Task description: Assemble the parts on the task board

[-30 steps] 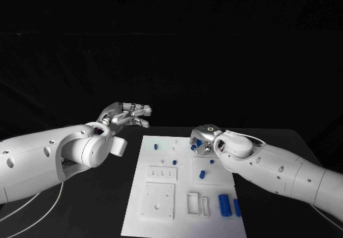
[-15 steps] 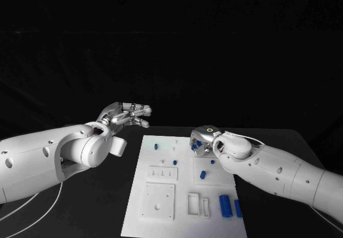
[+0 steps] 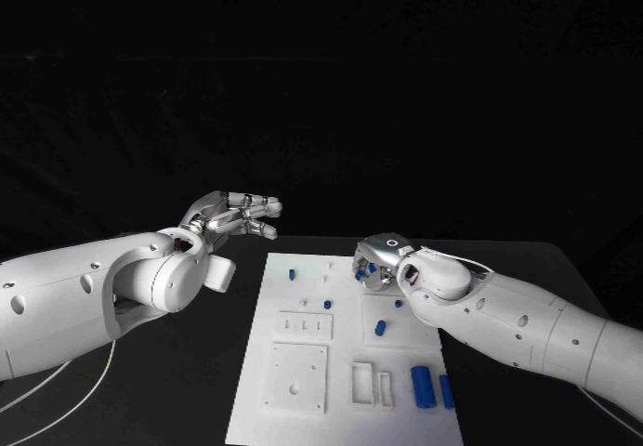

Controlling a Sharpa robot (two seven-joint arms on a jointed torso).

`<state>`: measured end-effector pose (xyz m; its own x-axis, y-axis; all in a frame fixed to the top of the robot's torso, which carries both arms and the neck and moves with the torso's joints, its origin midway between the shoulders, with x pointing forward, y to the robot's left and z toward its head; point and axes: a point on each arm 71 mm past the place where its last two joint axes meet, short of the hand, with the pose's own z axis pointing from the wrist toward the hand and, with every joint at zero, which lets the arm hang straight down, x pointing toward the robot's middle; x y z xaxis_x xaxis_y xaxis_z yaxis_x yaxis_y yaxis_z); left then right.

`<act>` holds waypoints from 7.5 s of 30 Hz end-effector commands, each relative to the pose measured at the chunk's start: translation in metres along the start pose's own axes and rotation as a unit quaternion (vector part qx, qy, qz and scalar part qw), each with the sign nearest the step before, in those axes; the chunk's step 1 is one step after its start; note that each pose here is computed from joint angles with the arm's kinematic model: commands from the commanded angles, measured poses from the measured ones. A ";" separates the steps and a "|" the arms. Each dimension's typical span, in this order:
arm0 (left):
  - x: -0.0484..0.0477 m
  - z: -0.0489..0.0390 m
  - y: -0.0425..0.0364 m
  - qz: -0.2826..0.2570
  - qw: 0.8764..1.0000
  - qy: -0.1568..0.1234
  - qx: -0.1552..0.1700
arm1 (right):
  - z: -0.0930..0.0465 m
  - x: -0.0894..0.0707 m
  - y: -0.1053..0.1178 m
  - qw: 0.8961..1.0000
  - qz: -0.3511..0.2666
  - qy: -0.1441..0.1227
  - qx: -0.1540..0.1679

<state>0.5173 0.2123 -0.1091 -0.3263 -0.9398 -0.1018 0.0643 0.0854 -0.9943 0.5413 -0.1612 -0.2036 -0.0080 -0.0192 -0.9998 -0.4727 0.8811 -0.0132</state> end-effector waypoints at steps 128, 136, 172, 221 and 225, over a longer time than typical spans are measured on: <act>0.0115 0.0042 -0.0083 0.005 1.000 0.022 0.004 | 0.029 -0.003 0.052 0.996 -0.018 -0.071 0.051; 0.0115 0.0042 -0.0084 0.006 1.000 0.022 0.005 | 0.030 -0.002 0.050 0.996 0.004 -0.077 0.048; -0.0072 0.0006 -0.0078 0.009 1.000 0.004 0.005 | -0.039 -0.053 -0.065 0.979 0.161 -0.038 0.118; -0.0055 0.0045 -0.0055 0.014 1.000 0.011 0.003 | -0.016 -0.006 -0.064 0.975 0.177 0.019 0.133; -0.0054 0.0045 -0.0054 0.014 1.000 0.011 0.003 | -0.016 -0.004 -0.065 0.975 0.176 0.023 0.134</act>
<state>0.5234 0.2181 -0.1041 -0.3270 -0.9359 -0.1310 0.0713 0.1137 -0.9909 0.5584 -0.2276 -0.1956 -0.1451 0.3087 -0.9400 -0.1761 0.9269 0.3315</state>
